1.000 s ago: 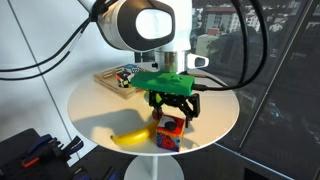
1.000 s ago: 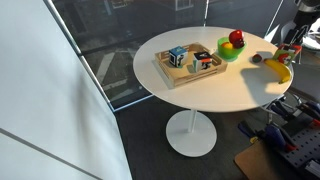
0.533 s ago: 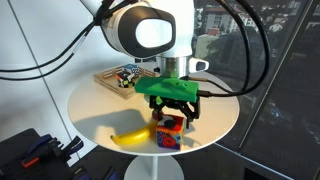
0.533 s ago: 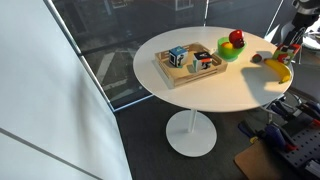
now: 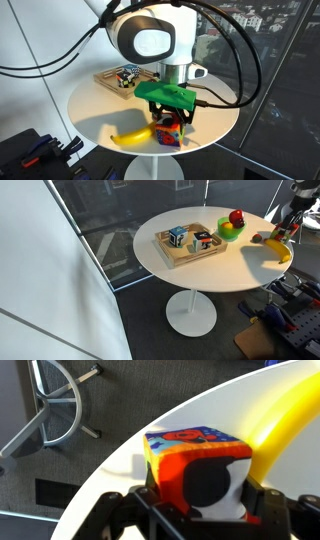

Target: Put the orange plushy cube in the crate

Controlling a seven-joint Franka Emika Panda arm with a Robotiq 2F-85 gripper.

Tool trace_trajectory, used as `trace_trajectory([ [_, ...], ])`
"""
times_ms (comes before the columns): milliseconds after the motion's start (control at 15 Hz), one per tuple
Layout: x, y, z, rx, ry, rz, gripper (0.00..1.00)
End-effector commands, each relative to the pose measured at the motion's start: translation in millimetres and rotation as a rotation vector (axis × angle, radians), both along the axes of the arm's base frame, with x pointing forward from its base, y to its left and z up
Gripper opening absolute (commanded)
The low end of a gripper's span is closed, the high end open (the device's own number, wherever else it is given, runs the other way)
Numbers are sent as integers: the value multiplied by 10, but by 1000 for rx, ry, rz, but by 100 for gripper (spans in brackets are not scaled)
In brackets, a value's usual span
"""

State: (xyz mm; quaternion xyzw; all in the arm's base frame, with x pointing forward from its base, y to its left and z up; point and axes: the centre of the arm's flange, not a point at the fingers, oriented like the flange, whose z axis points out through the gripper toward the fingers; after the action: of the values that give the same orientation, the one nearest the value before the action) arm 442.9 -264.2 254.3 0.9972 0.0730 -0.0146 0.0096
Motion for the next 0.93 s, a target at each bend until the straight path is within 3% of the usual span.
trace_trajectory([
  [0,-13,-28,44,-3,11,-35,53],
  [267,-11,16,251,-38,9,-85,32],
  [867,120,404,996,-87,-44,-117,17],
])
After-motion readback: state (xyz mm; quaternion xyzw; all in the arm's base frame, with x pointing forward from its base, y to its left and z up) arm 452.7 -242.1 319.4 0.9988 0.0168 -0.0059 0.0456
